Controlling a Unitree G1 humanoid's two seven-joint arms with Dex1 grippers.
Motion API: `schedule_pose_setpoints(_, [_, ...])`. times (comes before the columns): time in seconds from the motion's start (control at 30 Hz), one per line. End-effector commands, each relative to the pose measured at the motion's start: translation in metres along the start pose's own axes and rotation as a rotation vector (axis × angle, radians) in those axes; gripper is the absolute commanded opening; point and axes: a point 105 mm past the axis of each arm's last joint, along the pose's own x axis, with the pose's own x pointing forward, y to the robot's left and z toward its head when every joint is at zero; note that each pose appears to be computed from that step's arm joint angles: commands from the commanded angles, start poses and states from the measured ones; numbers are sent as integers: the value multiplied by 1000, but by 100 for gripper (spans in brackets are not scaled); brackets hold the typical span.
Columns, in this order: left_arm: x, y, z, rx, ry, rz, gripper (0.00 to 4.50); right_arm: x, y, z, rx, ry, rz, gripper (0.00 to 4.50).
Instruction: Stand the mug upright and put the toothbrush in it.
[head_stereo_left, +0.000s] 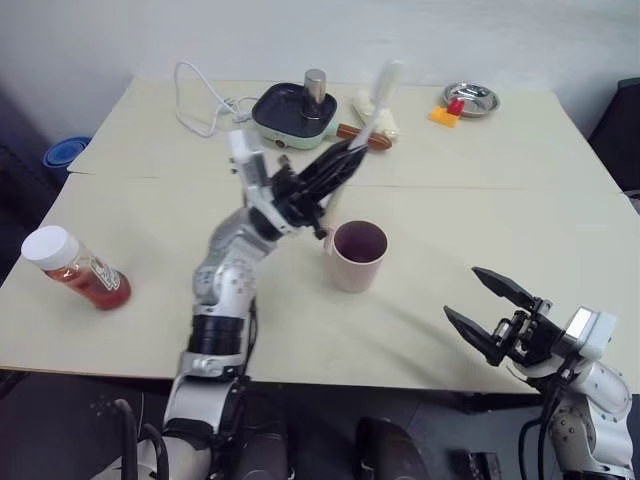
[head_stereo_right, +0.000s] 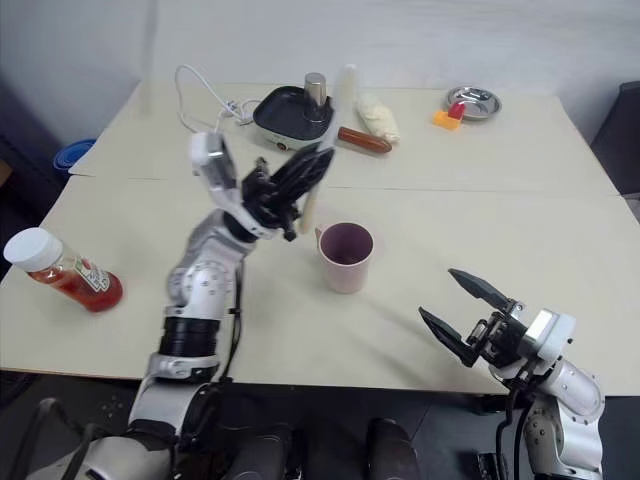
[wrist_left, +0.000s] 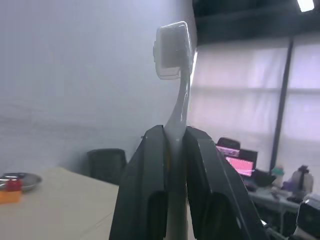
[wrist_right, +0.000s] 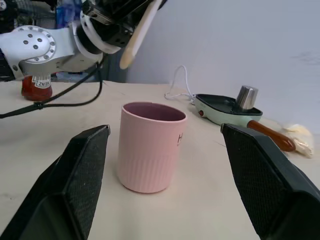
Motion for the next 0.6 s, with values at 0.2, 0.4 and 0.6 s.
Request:
schedule_pose_setpoints(0.2, [-7, 14, -38, 11, -7, 40, 91, -1, -6, 6, -87, -25, -70, 371])
schedule_pose_setpoints(0.4, [-17, 11, -39, 38, 3, 36, 267, 9, -5, 3, -92, -26, -43, 371])
schedule_pose_setpoints(0.6, [-55, 4, -13, 221, 133, 52, 413, 19, -9, 2, -89, -2, 11, 371])
